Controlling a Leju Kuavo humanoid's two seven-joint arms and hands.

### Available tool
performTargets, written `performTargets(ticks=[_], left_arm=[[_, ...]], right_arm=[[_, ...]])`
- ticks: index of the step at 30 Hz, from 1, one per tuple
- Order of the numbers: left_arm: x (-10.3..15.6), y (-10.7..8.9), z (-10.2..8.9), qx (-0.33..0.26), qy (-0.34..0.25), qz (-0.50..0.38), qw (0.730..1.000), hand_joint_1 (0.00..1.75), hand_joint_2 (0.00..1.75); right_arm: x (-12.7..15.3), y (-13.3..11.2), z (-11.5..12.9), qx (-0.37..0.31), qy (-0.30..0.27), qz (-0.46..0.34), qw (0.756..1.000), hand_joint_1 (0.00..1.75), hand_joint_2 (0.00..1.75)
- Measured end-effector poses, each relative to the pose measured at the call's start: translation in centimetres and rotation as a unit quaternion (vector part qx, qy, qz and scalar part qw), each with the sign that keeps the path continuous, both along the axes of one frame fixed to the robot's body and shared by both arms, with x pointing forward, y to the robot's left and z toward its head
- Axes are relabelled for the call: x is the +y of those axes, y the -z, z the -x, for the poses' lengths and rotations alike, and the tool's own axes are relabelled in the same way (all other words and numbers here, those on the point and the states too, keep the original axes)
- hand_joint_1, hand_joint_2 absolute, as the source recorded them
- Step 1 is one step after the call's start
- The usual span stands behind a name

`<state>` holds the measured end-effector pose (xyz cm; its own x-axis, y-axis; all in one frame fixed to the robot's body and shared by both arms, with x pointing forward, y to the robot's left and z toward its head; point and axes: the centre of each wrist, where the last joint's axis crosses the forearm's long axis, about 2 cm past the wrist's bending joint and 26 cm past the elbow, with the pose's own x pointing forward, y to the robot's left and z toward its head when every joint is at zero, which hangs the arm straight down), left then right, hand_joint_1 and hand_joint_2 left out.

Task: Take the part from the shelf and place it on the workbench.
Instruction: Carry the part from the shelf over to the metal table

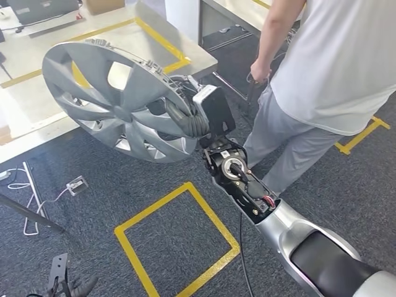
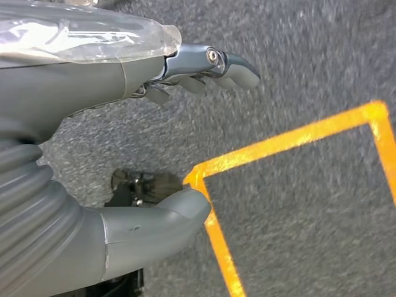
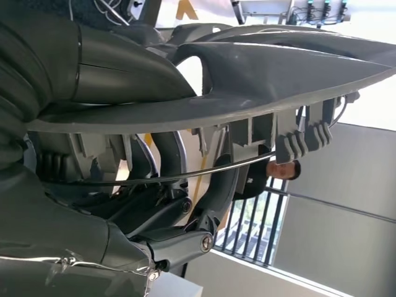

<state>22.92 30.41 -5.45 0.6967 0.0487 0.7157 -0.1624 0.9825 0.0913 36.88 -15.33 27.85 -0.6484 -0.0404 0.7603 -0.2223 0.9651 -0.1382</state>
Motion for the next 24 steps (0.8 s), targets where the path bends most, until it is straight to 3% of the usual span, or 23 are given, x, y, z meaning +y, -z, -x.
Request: performTargets(ticks=[24], left_arm=[[0.14,-0.12,-0.23,-0.005,-0.002,-0.002,1.0,0.0,1.75]], right_arm=[[-0.05,-0.73,0.15,-0.013,0.009,0.008,1.0,1.75,1.75]])
